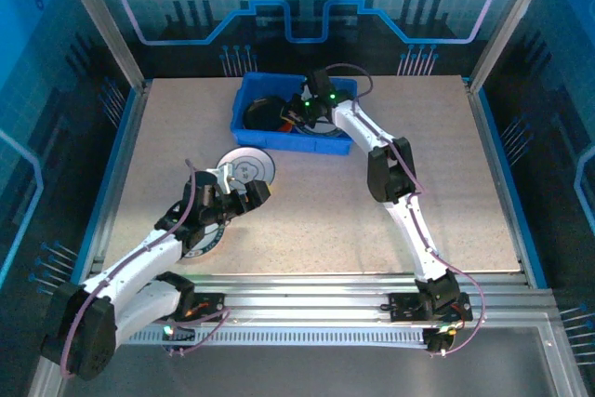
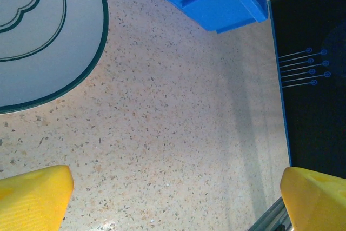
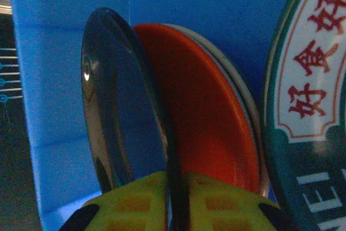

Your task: Place the plates into the plastic bin on the countertop

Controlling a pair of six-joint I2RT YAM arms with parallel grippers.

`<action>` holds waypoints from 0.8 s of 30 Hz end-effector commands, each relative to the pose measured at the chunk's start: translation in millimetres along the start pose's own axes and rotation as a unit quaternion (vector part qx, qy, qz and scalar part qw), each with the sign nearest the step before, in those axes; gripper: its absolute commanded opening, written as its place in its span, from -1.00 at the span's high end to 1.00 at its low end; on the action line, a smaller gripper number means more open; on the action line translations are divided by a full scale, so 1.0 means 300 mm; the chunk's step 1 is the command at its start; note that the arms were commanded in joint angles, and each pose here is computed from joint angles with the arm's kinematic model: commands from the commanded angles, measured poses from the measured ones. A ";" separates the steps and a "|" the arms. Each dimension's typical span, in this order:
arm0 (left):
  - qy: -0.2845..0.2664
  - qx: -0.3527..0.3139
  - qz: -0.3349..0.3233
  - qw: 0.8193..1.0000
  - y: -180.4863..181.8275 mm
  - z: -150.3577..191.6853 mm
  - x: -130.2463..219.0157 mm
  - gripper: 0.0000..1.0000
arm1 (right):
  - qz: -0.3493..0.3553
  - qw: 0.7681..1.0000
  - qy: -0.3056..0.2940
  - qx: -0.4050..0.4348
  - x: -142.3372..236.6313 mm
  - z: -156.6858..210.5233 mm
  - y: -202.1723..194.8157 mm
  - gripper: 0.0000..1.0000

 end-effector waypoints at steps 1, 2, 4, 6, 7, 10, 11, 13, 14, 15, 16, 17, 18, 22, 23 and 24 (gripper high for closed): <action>0.002 -0.005 0.000 1.000 0.007 0.008 -0.009 -0.99 | -0.005 1.000 -0.007 0.017 0.015 -0.003 0.054 0.51; 0.003 -0.005 0.000 1.000 0.007 0.008 -0.010 -0.99 | -0.002 1.000 -0.008 0.020 0.020 -0.003 0.058 0.45; 0.002 -0.006 0.001 1.000 0.004 0.005 -0.012 -0.99 | 0.007 0.999 -0.013 0.030 0.039 -0.005 0.070 0.39; 0.002 -0.006 0.001 1.000 0.000 0.003 -0.014 -0.99 | 0.017 0.999 -0.017 0.040 0.059 -0.007 0.082 0.38; 0.002 -0.007 0.001 1.000 -0.002 0.002 -0.015 -0.98 | 0.021 0.999 -0.021 0.045 0.072 -0.010 0.090 0.38; 0.001 -0.009 0.003 1.000 -0.009 -0.002 -0.019 -0.99 | 0.031 0.998 -0.026 0.056 0.099 -0.014 0.102 0.37; 0.003 -0.009 0.002 1.000 -0.008 -0.002 -0.021 -0.99 | 0.033 0.997 -0.027 0.059 0.105 -0.016 0.103 0.37; 0.003 -0.009 0.002 1.000 -0.010 -0.003 -0.025 -0.99 | 0.034 0.997 -0.026 0.061 0.115 -0.018 0.106 0.37; 0.004 -0.009 0.002 1.000 -0.012 -0.003 -0.027 -0.98 | 0.035 0.997 -0.026 0.061 0.119 -0.018 0.106 0.36; 0.006 -0.009 0.002 1.000 -0.011 -0.002 -0.030 -0.99 | 0.037 0.997 -0.026 0.063 0.123 -0.018 0.108 0.36; 0.005 -0.010 0.003 1.000 -0.014 -0.004 -0.032 -0.99 | 0.036 0.997 -0.026 0.064 0.128 -0.018 0.113 0.36; 0.007 -0.010 0.002 1.000 -0.013 -0.003 -0.035 -0.99 | 0.037 0.997 -0.026 0.066 0.129 -0.017 0.114 0.36; 0.007 -0.011 0.003 1.000 -0.016 -0.003 -0.037 -0.99 | 0.041 0.997 -0.025 0.068 0.131 -0.016 0.111 0.36; 0.010 -0.012 0.002 1.000 -0.022 -0.004 -0.046 -0.99 | 0.057 0.995 -0.023 0.076 0.146 -0.013 0.109 0.33; 0.010 -0.012 0.003 1.000 -0.023 -0.004 -0.047 -0.98 | 0.063 0.995 -0.022 0.078 0.146 -0.011 0.107 0.32; 0.011 -0.012 0.001 1.000 -0.022 -0.004 -0.049 -0.99 | 0.071 0.994 -0.020 0.080 0.148 -0.007 0.104 0.31</action>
Point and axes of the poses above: each hand's point on the last joint's axis, 136 mm out from that joint toward the fingers, its own x axis back along the fingers, its own y axis along the line the jaws close on, z = x × y, the point moved 10 cm from there along x, back along the fingers, and after that the axes turned 11 degrees about x, right-handed, at the moved point
